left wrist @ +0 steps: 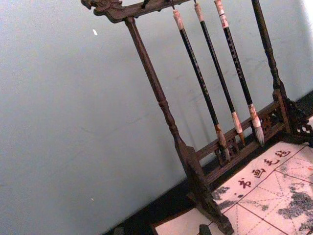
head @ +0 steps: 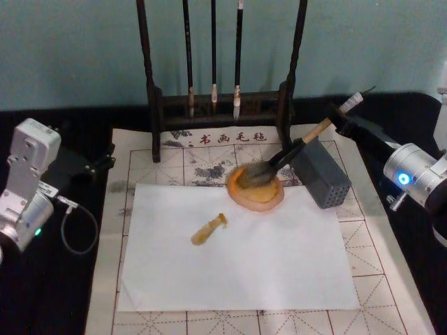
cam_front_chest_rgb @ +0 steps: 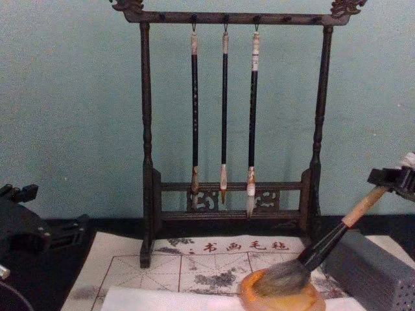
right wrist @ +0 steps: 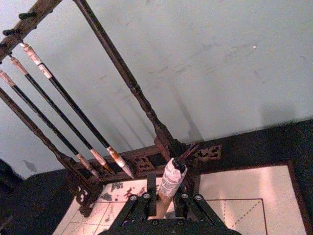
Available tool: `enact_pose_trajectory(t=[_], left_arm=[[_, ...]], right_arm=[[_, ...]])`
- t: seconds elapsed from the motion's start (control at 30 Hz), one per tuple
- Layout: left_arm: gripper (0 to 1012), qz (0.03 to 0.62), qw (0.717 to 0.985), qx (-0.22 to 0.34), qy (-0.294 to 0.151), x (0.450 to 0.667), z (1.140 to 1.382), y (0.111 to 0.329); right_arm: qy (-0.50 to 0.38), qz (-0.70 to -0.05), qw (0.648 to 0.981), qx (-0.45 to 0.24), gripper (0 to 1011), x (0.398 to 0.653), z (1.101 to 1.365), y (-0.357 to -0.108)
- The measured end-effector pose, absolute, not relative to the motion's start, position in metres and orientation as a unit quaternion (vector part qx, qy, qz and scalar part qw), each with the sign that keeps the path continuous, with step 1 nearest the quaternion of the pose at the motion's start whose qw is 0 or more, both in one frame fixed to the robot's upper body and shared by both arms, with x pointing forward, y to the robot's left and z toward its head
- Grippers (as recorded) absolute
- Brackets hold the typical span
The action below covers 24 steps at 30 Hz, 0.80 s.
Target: Pick up the brush from the inkstone, write on the paper, then place the brush back to its original position.
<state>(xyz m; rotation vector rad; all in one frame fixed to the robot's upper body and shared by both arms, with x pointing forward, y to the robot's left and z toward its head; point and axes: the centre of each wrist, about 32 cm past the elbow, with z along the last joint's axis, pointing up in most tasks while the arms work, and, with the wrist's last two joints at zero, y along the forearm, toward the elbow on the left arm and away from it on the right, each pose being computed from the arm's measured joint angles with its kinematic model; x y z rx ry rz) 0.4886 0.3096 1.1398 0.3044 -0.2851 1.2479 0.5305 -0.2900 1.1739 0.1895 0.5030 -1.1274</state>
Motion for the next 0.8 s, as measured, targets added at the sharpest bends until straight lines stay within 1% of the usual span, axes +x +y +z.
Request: enact_pose_trajectory(t=[0.8], left_arm=[[1001, 0.580, 0.791, 0.142, -0.132, 0.4886, 1.1398, 0.3097]], right_arm=[[0.272, -0.536, 0.793, 0.104, 209, 0.5308, 1.1651, -0.2982]])
